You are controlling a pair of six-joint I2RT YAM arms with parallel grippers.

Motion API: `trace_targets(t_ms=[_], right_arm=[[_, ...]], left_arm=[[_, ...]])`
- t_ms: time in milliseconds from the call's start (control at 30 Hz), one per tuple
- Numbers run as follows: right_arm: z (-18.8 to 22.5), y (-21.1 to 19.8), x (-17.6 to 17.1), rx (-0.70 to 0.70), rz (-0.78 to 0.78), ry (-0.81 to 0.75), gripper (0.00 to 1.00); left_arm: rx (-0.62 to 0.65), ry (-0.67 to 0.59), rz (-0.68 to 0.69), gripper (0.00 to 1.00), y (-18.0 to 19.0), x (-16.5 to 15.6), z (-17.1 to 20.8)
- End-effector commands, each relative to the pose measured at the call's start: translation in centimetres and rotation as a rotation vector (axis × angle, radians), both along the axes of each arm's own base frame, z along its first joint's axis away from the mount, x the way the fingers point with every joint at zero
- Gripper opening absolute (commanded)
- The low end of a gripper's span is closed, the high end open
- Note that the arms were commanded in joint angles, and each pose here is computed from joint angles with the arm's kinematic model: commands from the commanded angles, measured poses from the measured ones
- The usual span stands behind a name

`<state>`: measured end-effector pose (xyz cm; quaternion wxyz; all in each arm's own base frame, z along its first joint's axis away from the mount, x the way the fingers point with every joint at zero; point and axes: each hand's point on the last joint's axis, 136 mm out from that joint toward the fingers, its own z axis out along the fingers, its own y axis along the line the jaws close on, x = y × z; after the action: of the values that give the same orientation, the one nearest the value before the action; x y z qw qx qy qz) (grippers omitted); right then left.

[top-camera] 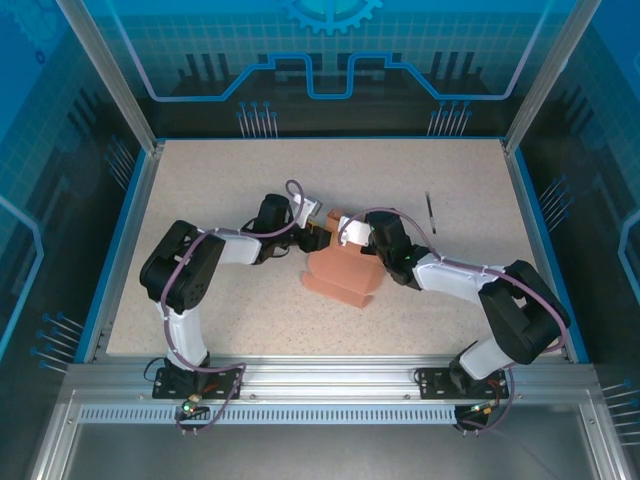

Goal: Fold the paper box

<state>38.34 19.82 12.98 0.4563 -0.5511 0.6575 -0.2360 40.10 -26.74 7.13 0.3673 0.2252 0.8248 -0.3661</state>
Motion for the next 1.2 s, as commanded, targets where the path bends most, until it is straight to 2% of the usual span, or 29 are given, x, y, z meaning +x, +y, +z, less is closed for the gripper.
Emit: trace_targets(t_ms=[0,533,1000,1167], right_arm=[[0.9,0.7,-0.2,0.01,0.02,-0.055,0.0],[-0.2,1.3,-1.0,-0.024,0.043,-0.096,0.0],[-1.3,1.5,-1.2,-0.021,0.041,-0.064,0.0],[-1.4,1.6,-1.3,-0.019,0.044,-0.059,0.0]], left_arm=[[-0.012,-0.039,-0.018,0.51,0.5,0.2,0.2],[0.012,-0.032,-0.059,0.51,0.3,-0.5,-1.2],[0.029,-0.096,-0.056,0.6,-0.4,-0.5,-1.3],[0.044,-0.078,-0.016,0.56,-0.4,0.2,-1.5]])
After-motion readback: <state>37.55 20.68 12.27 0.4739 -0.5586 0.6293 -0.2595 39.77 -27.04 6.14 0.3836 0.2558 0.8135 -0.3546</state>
